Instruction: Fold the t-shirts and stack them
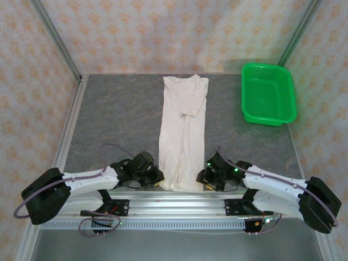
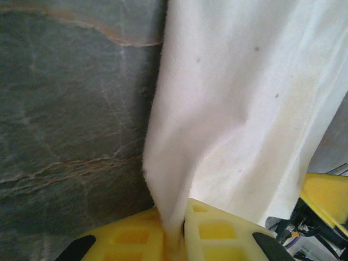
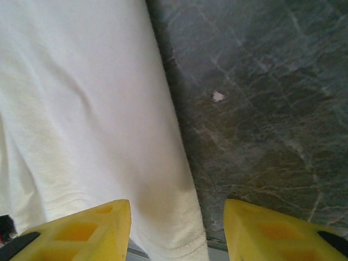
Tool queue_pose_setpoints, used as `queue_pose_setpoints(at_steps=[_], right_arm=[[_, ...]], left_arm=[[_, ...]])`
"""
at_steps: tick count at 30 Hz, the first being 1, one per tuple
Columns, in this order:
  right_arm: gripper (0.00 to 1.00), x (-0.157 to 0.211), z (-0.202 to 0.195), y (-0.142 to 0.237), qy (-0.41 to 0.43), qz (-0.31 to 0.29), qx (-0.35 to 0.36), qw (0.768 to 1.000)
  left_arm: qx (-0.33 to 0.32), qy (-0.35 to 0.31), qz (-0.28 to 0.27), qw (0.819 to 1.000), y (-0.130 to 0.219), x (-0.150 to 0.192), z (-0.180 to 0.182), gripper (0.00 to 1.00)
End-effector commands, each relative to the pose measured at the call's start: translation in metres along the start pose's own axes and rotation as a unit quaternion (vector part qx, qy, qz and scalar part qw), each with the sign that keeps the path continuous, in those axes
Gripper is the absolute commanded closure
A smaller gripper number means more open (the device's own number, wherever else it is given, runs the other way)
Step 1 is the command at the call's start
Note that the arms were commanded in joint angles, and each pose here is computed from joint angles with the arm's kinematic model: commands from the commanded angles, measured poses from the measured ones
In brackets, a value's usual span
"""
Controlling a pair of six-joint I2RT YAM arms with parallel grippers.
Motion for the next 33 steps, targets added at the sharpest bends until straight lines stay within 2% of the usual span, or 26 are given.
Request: queue_pose_setpoints(at_steps=[1, 8, 11, 17, 21, 28, 33], right_arm=[[0.52, 0.002, 0.003, -0.003, 0.013, 0.010, -0.005, 1.000], [0.58, -0.003, 0.015, -0.014, 0.019, 0.015, -0.014, 1.000], [0.65, -0.007, 0.022, -0.019, 0.016, 0.010, -0.025, 1.000], [0.89, -0.017, 0.040, -0.021, 0.013, 0.000, -0.039, 0.999], [0.98, -0.017, 0.043, -0.020, 0.013, 0.005, -0.037, 0.999], [1.00, -0.015, 0.042, -0.012, 0.011, 0.004, -0.029, 1.000], [1.00, -0.011, 0.036, 0.005, 0.004, -0.010, -0.030, 0.999]], left_arm=[[0.017, -0.005, -0.019, 1.000, 0.002, -0.004, -0.017, 0.86], [0.015, -0.004, -0.019, 1.000, 0.000, -0.004, -0.017, 0.87], [0.015, -0.005, -0.018, 1.000, 0.000, -0.004, -0.019, 0.88], [0.019, -0.009, -0.017, 1.000, 0.006, -0.002, -0.022, 0.89], [0.022, -0.012, -0.015, 1.000, 0.010, -0.001, -0.022, 0.89], [0.023, -0.020, -0.013, 0.999, 0.017, 0.001, -0.025, 0.90], [0.014, -0.022, -0.026, 0.999, 0.031, 0.002, -0.024, 0.94]])
Point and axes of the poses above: each hand's point on the last joint's axis, 136 mm out from that joint toward the fingers, its own y axis back along the fingers, its own z axis along the line the jaws close on, x = y × z, the point moved 5 cm from there along y, back along the fingers, and after that the axes turned 8 degrees about y, right-handed, at the moved point
